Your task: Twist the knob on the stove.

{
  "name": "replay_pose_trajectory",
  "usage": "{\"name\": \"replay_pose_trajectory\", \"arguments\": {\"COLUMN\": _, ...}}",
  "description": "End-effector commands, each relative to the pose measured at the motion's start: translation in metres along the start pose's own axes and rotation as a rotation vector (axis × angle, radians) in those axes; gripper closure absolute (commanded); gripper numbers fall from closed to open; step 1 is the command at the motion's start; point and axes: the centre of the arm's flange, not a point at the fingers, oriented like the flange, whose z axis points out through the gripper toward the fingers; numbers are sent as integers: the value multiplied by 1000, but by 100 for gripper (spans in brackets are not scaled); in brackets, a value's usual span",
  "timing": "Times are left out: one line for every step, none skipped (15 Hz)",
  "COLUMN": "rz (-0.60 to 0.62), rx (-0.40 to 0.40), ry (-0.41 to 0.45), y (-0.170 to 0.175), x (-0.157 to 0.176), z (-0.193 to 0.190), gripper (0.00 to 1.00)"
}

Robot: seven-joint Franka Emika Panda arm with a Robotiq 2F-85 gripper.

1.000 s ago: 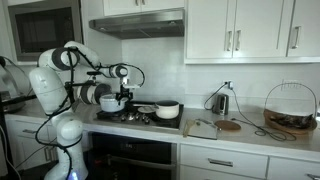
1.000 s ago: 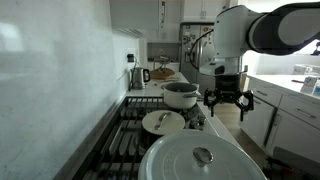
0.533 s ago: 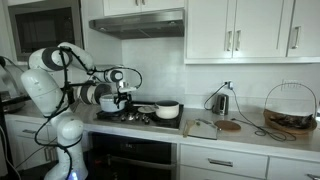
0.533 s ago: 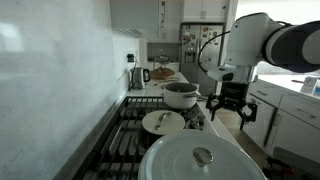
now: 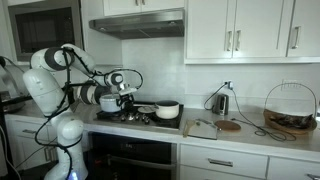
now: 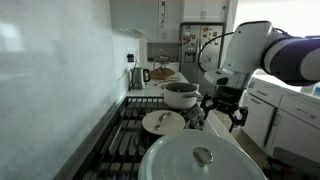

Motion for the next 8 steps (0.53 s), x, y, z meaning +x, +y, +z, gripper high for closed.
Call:
{"name": "replay_pose_trajectory", "arguments": {"rz": 31, "rx": -35, "ry": -15, "y": 12, "x": 10, "z": 15, "gripper": 0}}
{"name": "replay_pose_trajectory", "arguments": {"rz": 37, "rx": -45, "ry": -20, "y": 16, "x": 12, "z": 20, "gripper": 0}}
{"name": "replay_pose_trajectory", "arguments": {"rz": 43, "rx": -47, "ry": -20, "y": 20, "x": 13, "z": 25, "gripper": 0}}
{"name": "replay_pose_trajectory", "arguments": {"rz": 52, "rx": -48, "ry": -20, "y": 22, "x": 15, "z": 29, "gripper": 0}}
{"name": "replay_pose_trajectory", "arguments": {"rz": 60, "rx": -49, "ry": -19, "y": 26, "x": 16, "z": 33, "gripper": 0}}
{"name": "replay_pose_trajectory", "arguments": {"rz": 70, "rx": -50, "ry": -15, "y": 28, "x": 18, "z": 37, "gripper": 0}}
{"name": "replay_pose_trajectory", "arguments": {"rz": 77, "rx": -50, "ry": -9, "y": 31, "x": 20, "z": 40, "gripper": 0}}
{"name": "replay_pose_trajectory", "arguments": {"rz": 86, "rx": -50, "ry": -4, "y": 34, "x": 21, "z": 43, "gripper": 0}}
